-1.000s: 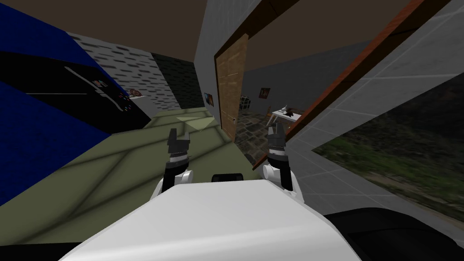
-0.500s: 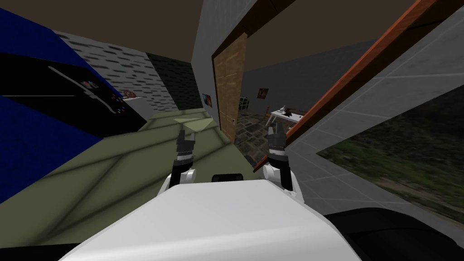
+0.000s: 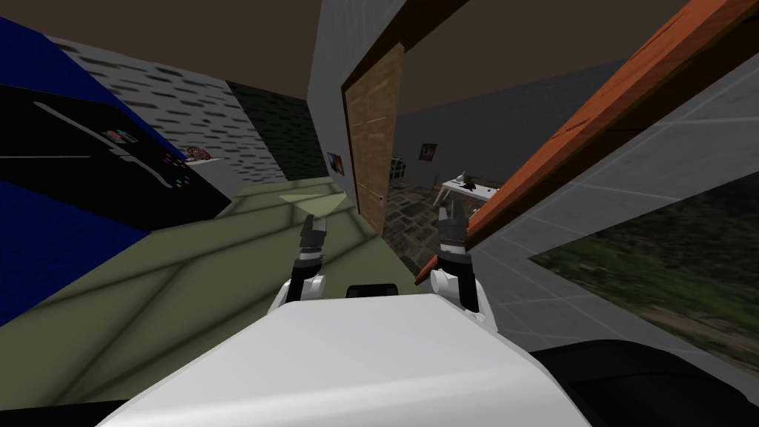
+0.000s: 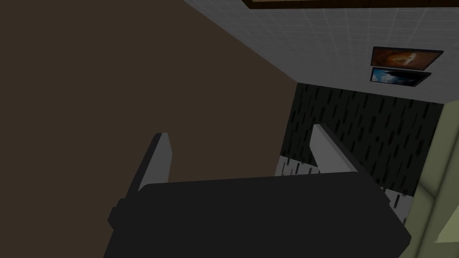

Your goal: Push the door open

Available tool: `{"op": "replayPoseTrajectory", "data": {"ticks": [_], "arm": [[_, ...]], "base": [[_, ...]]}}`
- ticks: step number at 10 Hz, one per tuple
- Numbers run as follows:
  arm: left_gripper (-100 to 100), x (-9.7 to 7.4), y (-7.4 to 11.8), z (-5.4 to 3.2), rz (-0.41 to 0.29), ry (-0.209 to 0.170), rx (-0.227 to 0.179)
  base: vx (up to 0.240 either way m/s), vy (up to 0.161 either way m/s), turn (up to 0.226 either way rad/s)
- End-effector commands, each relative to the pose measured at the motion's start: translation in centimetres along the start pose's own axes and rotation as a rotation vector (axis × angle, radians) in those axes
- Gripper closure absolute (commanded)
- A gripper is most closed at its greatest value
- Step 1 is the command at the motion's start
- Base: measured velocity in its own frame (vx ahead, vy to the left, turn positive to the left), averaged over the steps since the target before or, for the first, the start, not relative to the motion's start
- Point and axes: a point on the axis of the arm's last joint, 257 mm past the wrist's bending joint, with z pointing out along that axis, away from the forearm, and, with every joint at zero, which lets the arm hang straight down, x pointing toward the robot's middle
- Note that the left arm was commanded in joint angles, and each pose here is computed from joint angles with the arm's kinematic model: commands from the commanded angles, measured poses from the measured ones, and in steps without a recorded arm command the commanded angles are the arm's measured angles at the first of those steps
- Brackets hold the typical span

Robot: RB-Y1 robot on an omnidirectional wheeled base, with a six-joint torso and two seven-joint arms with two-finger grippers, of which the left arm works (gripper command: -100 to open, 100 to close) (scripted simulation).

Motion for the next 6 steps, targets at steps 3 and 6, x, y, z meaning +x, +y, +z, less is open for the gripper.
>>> {"op": "replayPoseTrajectory", "data": {"ticks": [3, 6], "arm": [[-100, 1.2, 2.4, -0.28, -0.024, 0.034, -0.028], [-100, 2.3, 4.2, -0.45, -0.042, 0.060, -0.050]], "base": [[0.113, 0.028, -0.044], [0.087, 0.026, -0.047]]}}
